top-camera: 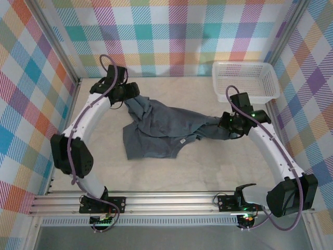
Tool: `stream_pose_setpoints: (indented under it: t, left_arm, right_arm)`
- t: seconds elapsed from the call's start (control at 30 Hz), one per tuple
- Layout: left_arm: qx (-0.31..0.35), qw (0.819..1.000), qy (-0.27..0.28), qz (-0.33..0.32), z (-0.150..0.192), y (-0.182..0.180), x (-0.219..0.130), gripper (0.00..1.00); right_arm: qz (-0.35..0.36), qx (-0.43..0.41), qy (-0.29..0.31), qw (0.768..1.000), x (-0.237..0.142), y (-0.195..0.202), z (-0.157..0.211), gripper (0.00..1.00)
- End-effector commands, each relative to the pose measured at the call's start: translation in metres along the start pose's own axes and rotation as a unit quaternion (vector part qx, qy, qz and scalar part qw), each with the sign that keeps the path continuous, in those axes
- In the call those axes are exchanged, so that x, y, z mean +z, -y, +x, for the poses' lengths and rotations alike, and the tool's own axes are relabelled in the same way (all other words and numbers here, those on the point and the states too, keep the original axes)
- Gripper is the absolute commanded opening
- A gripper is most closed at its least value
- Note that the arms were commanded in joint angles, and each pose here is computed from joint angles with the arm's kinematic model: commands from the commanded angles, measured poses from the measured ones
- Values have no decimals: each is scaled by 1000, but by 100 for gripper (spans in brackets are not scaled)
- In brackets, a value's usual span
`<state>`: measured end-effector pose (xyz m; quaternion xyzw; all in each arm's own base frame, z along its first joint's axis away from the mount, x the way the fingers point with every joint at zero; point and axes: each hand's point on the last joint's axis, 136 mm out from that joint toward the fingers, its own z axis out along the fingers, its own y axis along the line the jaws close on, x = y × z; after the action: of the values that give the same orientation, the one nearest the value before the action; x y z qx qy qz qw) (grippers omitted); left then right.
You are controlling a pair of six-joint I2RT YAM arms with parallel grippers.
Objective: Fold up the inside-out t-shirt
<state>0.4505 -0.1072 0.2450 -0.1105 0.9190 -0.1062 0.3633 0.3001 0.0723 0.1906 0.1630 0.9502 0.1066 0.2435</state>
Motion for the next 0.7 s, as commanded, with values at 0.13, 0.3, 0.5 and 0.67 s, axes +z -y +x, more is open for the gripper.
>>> stream_pose_setpoints:
  t: [0.13, 0.3, 0.5, 0.67]
  left_arm:
    - [203, 976, -74, 28, 124, 44, -53, 73]
    - [350, 916, -192, -31, 229, 16, -58, 73]
    - [519, 801, -267, -137, 279, -26, -28, 83]
    - [553, 774, -279, -133, 288, -19, 0, 86]
  right_arm:
    - [56, 34, -14, 998, 43, 33, -14, 4]
    - [74, 53, -60, 994, 78, 66, -7, 1]
    - [57, 68, -75, 993, 86, 70, 0, 0]
    - [49, 69, -75, 994, 83, 68, 1, 0]
